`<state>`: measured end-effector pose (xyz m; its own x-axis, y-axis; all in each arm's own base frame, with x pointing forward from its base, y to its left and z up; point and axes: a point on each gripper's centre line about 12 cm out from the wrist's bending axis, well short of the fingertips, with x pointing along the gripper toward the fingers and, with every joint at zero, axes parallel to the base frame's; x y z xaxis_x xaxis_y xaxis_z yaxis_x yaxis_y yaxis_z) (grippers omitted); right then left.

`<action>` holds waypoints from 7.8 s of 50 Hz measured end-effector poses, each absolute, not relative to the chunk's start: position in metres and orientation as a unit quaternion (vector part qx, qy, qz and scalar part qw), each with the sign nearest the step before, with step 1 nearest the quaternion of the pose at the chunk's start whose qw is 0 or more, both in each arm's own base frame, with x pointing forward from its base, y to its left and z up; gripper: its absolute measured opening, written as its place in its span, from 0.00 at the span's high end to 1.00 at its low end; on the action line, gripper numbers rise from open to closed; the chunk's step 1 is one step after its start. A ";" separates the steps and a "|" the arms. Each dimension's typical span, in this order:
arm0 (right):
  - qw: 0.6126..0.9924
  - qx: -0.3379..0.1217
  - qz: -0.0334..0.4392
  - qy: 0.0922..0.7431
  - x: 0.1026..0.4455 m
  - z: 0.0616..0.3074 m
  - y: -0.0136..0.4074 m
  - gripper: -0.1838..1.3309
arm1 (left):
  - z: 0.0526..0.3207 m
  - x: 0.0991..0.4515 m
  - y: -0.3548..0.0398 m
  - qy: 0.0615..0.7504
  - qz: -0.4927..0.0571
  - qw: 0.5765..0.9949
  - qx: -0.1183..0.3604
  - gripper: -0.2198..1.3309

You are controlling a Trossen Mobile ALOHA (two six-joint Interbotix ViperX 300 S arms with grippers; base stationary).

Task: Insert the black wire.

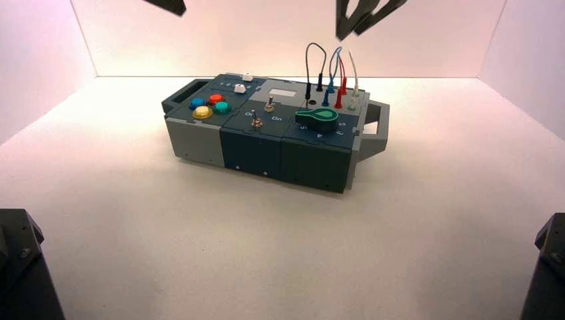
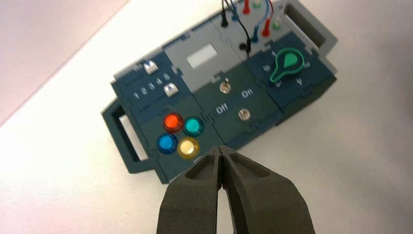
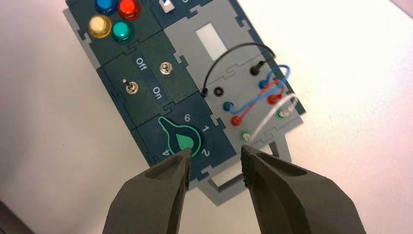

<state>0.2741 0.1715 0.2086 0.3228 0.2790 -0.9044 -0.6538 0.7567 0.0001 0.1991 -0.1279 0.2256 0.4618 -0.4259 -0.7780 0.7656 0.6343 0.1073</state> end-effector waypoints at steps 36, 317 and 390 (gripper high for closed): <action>0.754 -0.222 0.320 0.529 0.297 0.176 0.205 0.13 | 0.222 0.203 -0.130 0.374 -0.361 0.823 0.229 0.97; 0.743 -0.274 0.296 0.535 0.333 0.113 0.215 0.85 | 0.219 0.207 -0.131 0.368 -0.355 0.828 0.231 0.96; 0.755 -0.270 0.297 0.519 0.335 0.127 0.215 0.24 | 0.219 0.207 -0.130 0.367 -0.355 0.828 0.231 0.96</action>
